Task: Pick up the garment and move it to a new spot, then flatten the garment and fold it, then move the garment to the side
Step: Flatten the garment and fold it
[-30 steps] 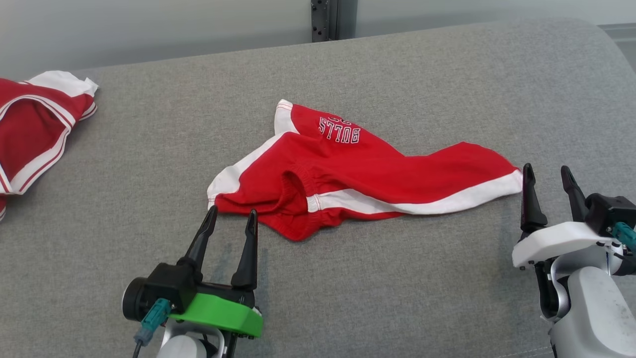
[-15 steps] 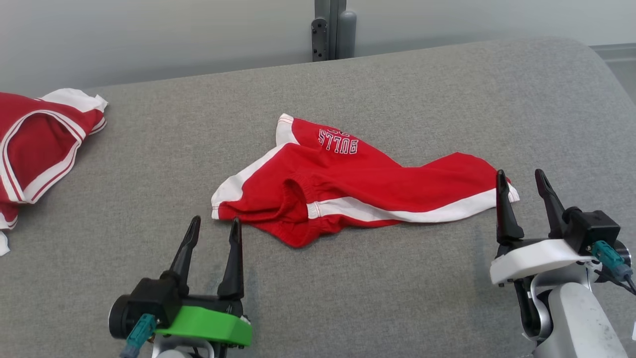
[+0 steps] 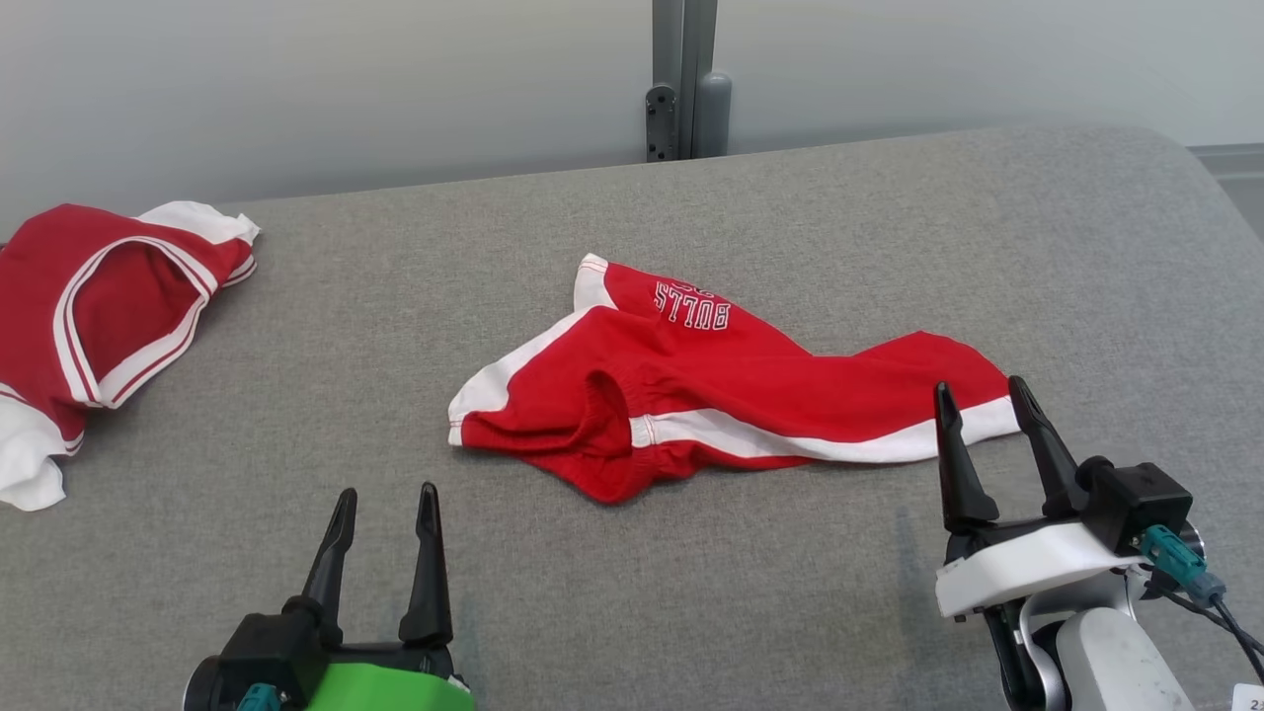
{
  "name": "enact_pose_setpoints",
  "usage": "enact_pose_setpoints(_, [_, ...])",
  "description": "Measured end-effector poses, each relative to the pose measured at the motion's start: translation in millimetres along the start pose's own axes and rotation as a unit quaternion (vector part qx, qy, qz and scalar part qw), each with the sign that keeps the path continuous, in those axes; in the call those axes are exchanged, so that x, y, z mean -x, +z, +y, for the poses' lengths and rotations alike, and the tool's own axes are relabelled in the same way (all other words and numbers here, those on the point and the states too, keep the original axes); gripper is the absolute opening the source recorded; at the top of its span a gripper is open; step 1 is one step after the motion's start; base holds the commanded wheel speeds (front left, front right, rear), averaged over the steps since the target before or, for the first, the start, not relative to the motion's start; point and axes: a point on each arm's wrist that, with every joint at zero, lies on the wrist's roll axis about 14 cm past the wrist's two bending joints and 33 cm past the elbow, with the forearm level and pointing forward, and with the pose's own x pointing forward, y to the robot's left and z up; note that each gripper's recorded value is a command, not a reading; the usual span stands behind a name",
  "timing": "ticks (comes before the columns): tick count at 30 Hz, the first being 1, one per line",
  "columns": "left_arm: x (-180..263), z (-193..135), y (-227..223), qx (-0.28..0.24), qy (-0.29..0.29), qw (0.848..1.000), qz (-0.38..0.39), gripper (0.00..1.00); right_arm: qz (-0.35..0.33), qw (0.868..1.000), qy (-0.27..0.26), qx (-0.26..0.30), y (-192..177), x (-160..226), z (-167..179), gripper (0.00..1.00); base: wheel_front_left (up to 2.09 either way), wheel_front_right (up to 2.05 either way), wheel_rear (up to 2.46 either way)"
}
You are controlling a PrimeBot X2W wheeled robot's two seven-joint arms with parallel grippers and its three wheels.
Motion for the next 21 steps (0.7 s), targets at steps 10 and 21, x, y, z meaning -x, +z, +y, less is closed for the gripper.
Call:
enact_pose_setpoints(10, [8, -1, 5, -0.002, 0.001, 1.000, -0.007, 1.00, -0.004, 1.000, 0.016, -0.002, 3, 2, 12, 1.00, 0.00, 0.00, 0.00])
enact_pose_setpoints(21, [8, -19, -19, -0.009, -0.037, 0.999, 0.030, 1.00, 0.009, 1.000, 0.011, 0.000, -5, 3, 8, 1.00, 0.00, 0.00, 0.00])
